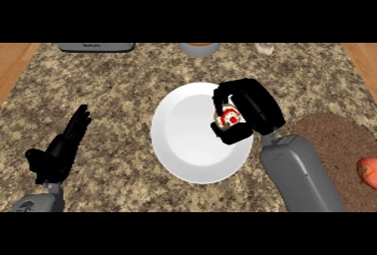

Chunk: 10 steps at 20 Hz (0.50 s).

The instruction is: Pick the cupcake from the placemat and place it in the plate

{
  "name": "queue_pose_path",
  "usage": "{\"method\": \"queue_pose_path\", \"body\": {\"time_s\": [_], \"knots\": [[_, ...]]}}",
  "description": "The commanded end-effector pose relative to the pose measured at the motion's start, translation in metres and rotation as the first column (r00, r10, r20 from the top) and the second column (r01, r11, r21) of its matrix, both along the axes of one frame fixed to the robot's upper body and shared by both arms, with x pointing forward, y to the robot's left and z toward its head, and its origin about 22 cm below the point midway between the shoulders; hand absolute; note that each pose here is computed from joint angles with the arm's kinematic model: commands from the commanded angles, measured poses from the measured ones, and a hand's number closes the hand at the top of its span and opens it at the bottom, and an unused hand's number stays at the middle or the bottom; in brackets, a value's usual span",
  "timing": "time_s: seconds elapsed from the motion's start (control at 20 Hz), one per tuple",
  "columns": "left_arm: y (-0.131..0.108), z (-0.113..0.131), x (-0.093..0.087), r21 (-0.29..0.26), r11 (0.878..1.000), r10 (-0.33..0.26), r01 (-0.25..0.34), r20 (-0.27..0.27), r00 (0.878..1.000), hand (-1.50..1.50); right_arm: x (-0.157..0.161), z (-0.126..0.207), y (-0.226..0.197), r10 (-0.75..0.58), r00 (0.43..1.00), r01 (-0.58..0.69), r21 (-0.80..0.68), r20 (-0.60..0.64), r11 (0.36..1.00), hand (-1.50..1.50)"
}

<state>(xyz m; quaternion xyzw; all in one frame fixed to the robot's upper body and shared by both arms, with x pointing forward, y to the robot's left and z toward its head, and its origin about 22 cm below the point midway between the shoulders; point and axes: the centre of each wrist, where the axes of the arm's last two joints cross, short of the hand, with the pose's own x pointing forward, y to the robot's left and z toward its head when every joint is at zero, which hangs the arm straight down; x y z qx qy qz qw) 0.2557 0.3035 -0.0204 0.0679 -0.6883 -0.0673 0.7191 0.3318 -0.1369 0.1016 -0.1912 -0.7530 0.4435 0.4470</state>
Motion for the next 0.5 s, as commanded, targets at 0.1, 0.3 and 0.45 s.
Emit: {"method": "queue_pose_path", "body": {"time_s": [0.1,0.3,0.45], "knots": [[-0.007,-0.005,0.006,0.015,1.000,-0.022,0.022,0.006,1.000,0.00,0.003,-0.028,0.035,-0.116,0.986,0.138,0.192,-0.122,0.972,1.50],[-0.002,0.000,-0.003,-0.013,1.000,-0.013,0.013,0.004,1.000,0.00,0.013,-0.051,0.057,-0.158,0.974,0.178,0.110,-0.163,0.978,-1.50],[-0.021,-0.007,-0.005,0.013,1.000,-0.018,0.018,0.022,1.000,0.00,0.012,-0.061,0.066,-0.173,0.959,0.203,0.120,-0.223,0.972,-1.50]]}}
